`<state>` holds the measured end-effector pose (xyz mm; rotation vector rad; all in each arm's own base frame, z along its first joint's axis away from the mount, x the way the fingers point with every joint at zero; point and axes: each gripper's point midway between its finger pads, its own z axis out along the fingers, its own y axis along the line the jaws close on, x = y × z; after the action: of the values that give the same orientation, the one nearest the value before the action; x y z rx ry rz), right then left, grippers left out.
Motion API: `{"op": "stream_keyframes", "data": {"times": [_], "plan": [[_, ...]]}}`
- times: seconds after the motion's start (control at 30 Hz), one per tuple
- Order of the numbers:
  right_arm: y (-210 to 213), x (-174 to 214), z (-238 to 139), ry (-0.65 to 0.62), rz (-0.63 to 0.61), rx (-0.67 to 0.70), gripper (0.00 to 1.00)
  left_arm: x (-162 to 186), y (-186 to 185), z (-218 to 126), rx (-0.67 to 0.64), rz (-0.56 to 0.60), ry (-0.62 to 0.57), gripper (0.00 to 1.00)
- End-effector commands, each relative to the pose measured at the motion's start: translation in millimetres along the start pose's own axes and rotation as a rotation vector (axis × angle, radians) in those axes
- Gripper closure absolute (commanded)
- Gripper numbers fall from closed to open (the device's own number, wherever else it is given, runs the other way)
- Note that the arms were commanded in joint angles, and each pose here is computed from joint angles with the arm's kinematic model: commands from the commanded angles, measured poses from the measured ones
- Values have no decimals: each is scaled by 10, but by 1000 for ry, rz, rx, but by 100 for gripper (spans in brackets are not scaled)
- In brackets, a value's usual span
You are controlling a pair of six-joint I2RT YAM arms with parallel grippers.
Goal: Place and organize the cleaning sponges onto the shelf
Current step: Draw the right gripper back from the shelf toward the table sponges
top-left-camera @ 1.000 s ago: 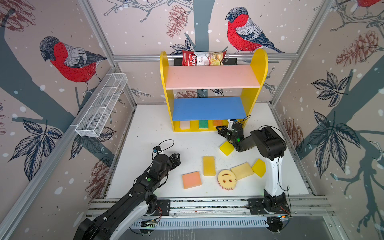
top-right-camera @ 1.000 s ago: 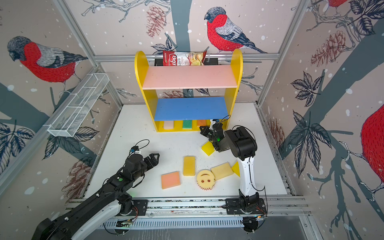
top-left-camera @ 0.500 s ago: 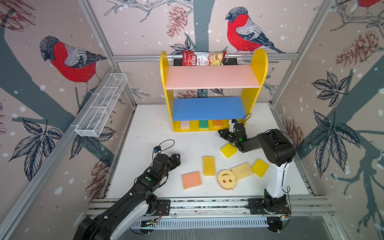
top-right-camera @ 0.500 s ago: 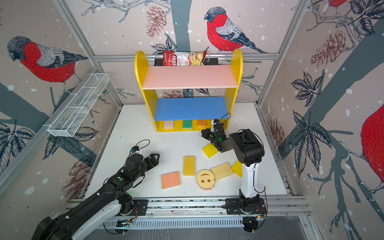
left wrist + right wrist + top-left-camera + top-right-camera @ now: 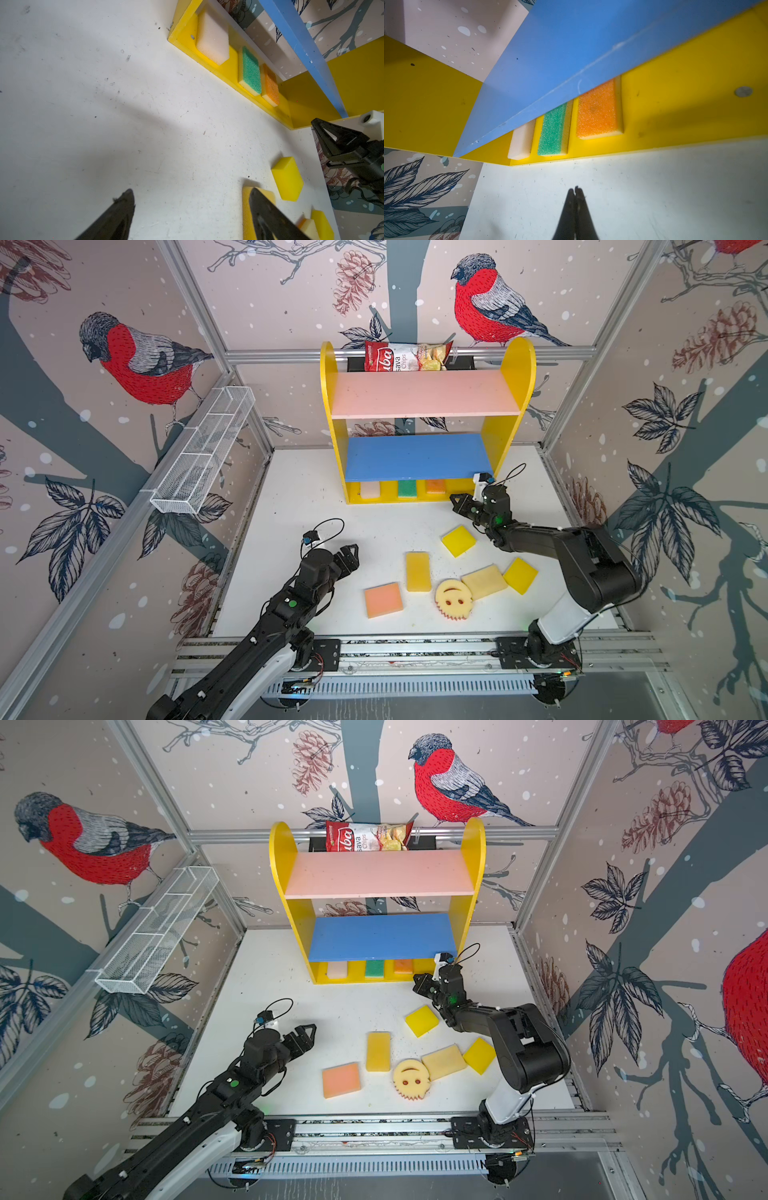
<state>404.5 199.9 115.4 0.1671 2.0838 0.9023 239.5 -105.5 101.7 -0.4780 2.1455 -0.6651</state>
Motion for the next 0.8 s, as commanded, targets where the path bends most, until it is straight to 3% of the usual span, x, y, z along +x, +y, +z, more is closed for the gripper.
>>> {"op": "stream_keyframes", "data": {"times": [0.0, 0.53, 0.77], "plan": [[-56, -40, -129, -33, -30, 51, 98, -58, 27, -44, -26, 3, -18, 15], [-189, 264, -526, 12, -49, 76, 88, -179, -5, -142, -29, -63, -63, 16], [-189, 293, -643, 6, -60, 58, 88, -22, -89, 32, 36, -113, -1, 23]]}}
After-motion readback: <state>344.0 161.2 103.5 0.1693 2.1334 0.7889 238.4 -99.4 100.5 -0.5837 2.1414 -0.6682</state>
